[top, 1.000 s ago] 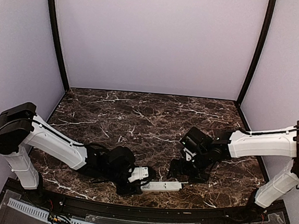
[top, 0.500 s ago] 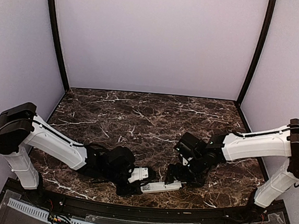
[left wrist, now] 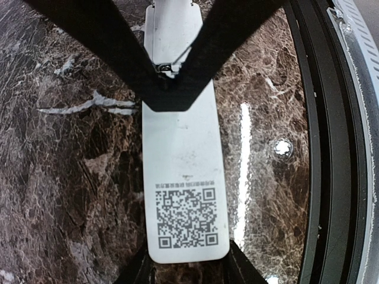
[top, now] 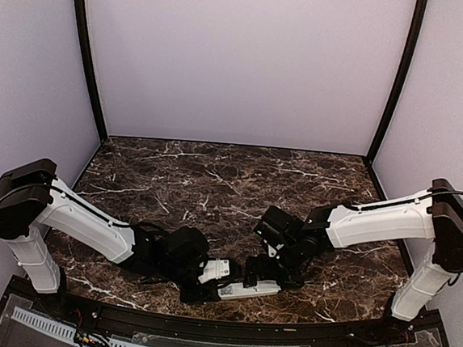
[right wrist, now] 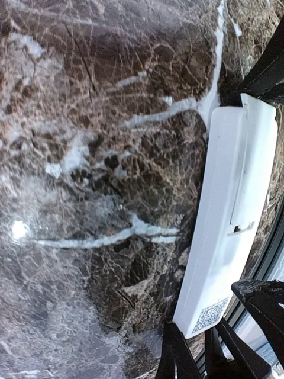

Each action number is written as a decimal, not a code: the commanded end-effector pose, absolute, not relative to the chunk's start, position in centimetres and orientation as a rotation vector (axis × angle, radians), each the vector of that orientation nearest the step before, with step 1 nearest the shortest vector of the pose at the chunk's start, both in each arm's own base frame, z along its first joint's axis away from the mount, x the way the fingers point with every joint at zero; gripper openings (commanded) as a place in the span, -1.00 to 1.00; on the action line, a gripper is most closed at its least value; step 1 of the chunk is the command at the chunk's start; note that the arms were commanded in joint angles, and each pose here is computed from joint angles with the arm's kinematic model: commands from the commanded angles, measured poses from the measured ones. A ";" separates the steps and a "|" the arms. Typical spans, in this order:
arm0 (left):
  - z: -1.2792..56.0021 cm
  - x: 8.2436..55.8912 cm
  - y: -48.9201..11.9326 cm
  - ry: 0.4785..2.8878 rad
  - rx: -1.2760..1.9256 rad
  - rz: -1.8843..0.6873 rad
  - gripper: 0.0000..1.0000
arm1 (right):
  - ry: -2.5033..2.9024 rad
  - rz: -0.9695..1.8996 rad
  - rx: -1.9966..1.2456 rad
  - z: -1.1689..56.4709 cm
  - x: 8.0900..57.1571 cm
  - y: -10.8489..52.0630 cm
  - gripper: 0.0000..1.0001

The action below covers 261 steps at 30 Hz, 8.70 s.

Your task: Load the batteries into the remote control

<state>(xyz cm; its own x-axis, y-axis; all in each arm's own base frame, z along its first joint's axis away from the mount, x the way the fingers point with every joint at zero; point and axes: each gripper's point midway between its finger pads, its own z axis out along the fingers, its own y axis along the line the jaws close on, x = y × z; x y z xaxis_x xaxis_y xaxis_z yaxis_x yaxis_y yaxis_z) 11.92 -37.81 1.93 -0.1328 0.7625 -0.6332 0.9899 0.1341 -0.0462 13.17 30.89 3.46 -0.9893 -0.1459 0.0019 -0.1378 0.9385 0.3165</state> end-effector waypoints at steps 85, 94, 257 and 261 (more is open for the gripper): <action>0.7 11.3 -37.1 1.982 1.727 -0.651 -0.31 | -3.113 -0.252 0.378 2.6 14.0 29.0 0.97; 0.7 11.3 -37.1 1.984 1.728 -0.650 -0.30 | -3.190 -0.418 0.491 8.3 15.6 30.4 0.97; 14.6 15.7 -30.2 1.992 1.052 -0.618 0.71 | -2.409 -0.777 2.302 13.7 11.6 36.7 0.85; 19.0 17.8 -27.0 1.964 0.784 -0.555 0.72 | -2.273 -0.753 2.492 11.9 11.1 37.9 0.96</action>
